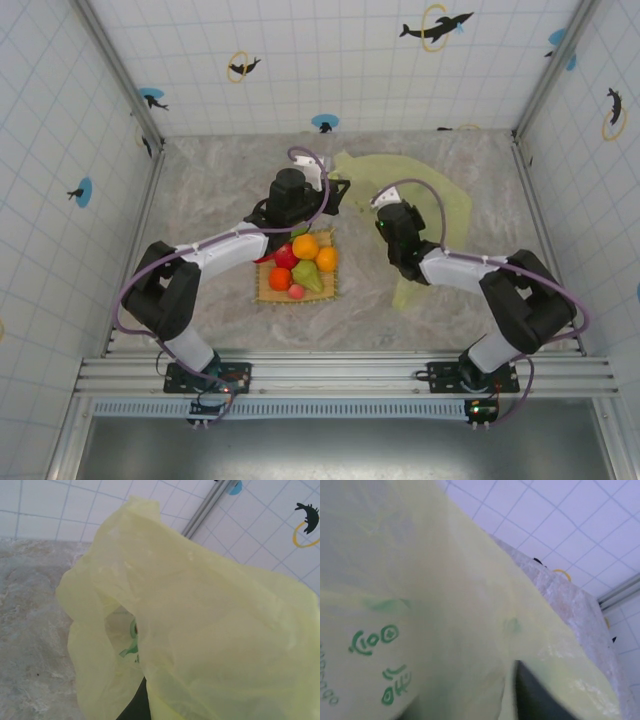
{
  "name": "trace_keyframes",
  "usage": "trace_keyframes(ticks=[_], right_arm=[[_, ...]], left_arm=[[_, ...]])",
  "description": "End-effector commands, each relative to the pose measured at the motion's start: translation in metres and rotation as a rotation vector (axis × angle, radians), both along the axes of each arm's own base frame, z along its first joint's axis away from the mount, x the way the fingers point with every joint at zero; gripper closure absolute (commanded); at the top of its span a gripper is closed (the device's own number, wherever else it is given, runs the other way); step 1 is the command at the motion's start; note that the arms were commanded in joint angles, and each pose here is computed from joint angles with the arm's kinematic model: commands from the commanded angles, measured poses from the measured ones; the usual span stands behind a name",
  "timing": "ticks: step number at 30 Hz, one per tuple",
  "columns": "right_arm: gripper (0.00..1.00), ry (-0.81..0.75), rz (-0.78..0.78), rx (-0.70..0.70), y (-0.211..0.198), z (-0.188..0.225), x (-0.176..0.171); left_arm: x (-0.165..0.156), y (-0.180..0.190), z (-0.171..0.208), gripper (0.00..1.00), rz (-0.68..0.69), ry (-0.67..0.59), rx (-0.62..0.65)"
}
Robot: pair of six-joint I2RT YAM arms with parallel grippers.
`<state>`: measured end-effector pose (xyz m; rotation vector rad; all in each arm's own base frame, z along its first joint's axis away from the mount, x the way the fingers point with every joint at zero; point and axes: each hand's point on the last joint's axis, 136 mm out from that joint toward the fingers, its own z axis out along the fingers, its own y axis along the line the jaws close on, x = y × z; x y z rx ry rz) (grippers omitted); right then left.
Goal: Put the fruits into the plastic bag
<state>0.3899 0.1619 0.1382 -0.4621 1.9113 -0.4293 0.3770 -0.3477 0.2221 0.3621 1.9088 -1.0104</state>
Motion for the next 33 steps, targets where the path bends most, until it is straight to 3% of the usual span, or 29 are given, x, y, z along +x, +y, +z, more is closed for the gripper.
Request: trace_keyframes(ticks=[1, 3, 4, 10, 19, 27, 33], right_arm=[[0.91, -0.067, 0.013, 0.088, 0.006, 0.037, 0.014], [1.0, -0.01, 0.022, 0.139, 0.003, 0.038, 0.013], [1.0, 0.026, 0.035, 0.187, 0.003, 0.037, 0.01], [1.0, 0.219, 0.026, 0.394, -0.001, 0.026, -0.002], [1.0, 0.316, -0.056, 0.738, -0.009, 0.031, 0.009], [1.0, 0.397, -0.042, 0.885, 0.008, 0.016, 0.008], [1.0, 0.41, -0.021, 0.906, 0.016, 0.015, 0.012]], left_arm=[[-0.004, 0.002, -0.011, 1.0, -0.006, 0.016, 0.034], [0.0, 0.005, -0.016, 1.0, 0.006, 0.0, 0.062], [0.003, 0.007, -0.019, 0.95, 0.013, -0.009, 0.076], [0.011, 0.02, -0.034, 0.56, 0.036, -0.051, 0.164], [-0.025, 0.067, -0.039, 0.13, 0.105, -0.038, 0.218], [-0.065, 0.111, -0.053, 0.04, 0.178, 0.015, 0.246], [-0.075, 0.184, -0.076, 0.05, 0.456, 0.137, 0.332]])
